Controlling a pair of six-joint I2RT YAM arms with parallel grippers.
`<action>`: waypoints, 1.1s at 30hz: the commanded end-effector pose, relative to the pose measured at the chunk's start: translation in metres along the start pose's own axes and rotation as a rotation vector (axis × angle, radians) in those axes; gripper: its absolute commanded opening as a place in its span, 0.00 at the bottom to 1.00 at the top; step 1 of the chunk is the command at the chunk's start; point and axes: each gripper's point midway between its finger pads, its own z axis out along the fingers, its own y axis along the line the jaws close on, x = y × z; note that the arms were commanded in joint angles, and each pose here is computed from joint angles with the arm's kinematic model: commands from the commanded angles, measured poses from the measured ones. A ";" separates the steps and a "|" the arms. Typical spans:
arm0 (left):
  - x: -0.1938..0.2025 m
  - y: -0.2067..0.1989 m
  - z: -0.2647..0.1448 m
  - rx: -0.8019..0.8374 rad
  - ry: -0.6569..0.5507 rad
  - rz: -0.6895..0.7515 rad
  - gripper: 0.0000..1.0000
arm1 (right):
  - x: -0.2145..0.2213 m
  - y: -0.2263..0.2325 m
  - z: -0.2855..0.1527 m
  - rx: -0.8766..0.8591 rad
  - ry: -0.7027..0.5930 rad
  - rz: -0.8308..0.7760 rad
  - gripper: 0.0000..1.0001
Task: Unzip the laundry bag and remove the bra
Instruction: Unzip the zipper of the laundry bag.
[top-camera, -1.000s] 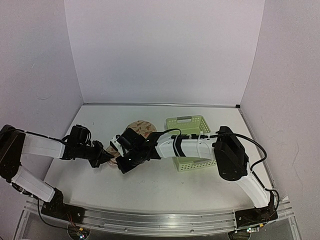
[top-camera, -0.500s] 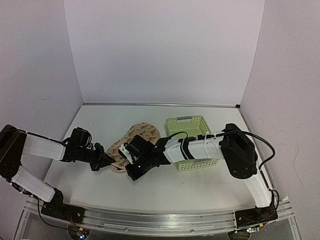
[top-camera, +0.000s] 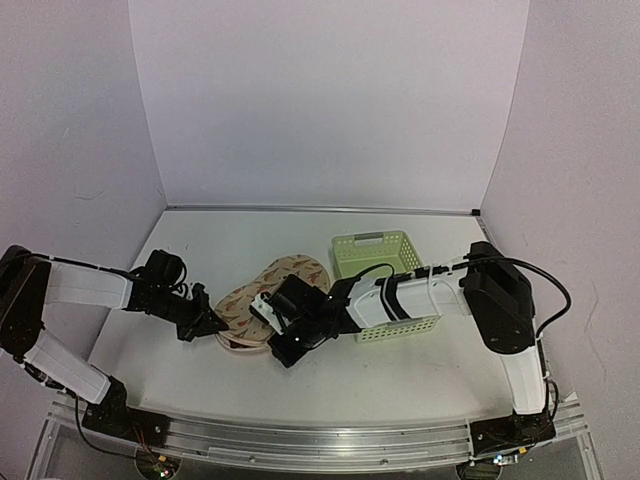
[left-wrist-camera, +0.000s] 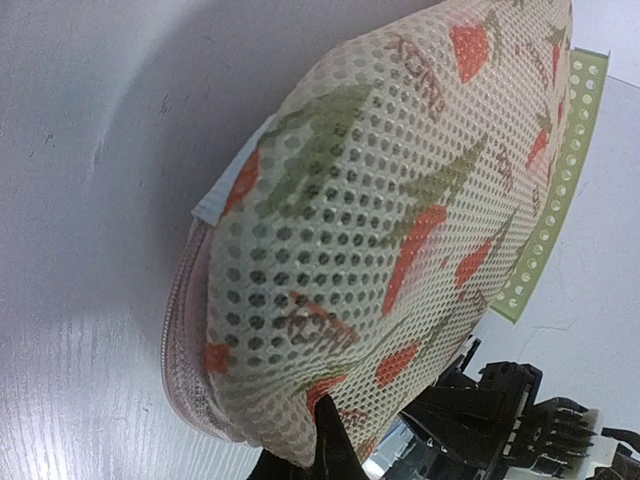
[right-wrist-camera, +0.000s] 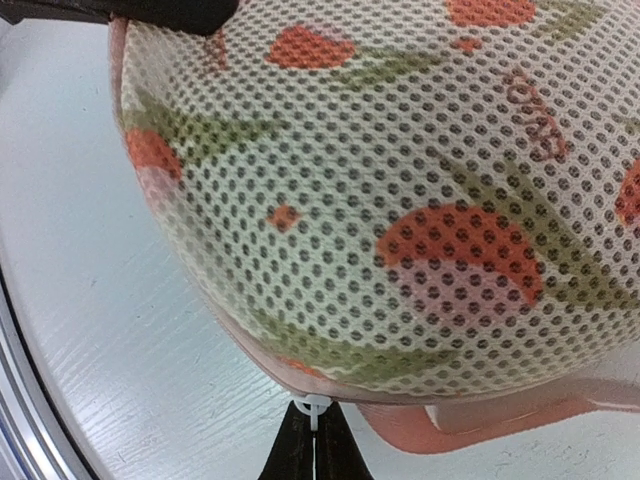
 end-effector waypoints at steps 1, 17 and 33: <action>-0.008 0.003 -0.009 -0.051 -0.032 0.050 0.00 | -0.016 -0.011 -0.029 0.024 -0.053 -0.006 0.00; -0.014 0.008 -0.029 -0.087 -0.080 0.074 0.00 | -0.026 -0.070 -0.043 0.057 -0.060 0.058 0.00; -0.048 0.012 -0.062 -0.111 -0.160 0.073 0.00 | -0.031 -0.149 -0.043 0.225 -0.045 0.127 0.00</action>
